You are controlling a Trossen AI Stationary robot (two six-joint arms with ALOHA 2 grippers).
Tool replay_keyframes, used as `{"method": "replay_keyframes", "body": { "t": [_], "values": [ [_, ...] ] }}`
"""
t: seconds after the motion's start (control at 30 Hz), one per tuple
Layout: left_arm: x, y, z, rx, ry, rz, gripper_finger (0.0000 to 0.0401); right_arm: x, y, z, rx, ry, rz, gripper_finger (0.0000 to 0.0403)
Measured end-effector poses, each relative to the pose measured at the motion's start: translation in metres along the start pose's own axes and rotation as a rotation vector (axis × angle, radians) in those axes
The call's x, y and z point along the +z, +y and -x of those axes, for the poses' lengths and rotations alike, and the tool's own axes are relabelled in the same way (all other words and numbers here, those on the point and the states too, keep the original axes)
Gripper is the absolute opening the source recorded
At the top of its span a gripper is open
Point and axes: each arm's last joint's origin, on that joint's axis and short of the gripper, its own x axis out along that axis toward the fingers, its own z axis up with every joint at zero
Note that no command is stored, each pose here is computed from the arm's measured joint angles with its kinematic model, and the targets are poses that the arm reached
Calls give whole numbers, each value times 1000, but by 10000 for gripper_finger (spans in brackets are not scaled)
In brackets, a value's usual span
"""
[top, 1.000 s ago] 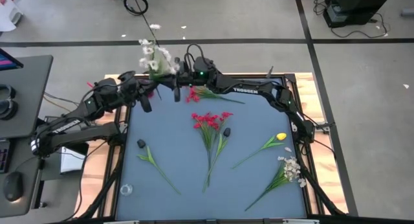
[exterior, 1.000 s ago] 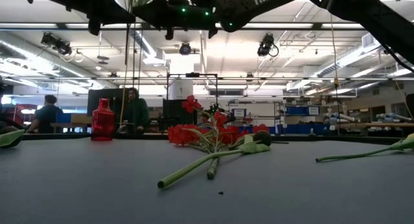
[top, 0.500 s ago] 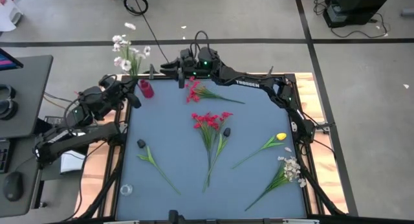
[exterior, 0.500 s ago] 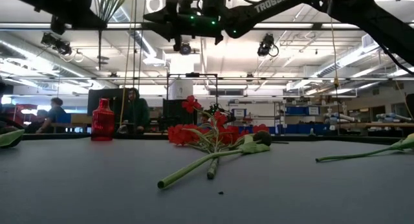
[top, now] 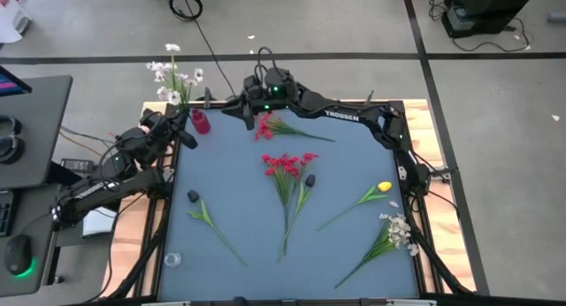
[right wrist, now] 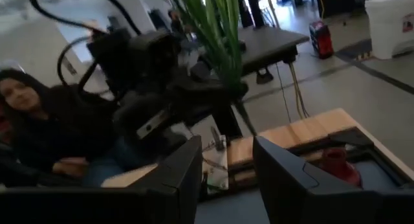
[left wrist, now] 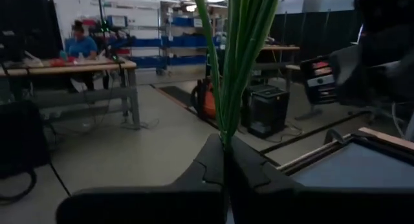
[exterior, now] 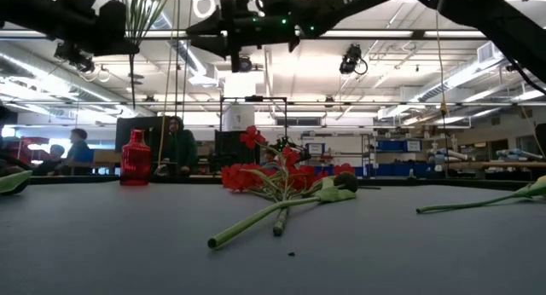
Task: Sort flowers into vase by color
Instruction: Put the top white flowers into the red vase
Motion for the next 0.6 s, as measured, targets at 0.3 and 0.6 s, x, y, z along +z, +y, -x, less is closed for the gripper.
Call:
{"method": "replay_keyframes", "body": {
  "t": [0.3, 0.6],
  "values": [
    [2, 10, -4, 150, -21, -50, 3, 29, 12, 25, -99, -20, 22, 146],
    [2, 19, -21, 214, -12, -38, 3, 30, 8, 28, -104, -21, 20, 146]
  ]
}}
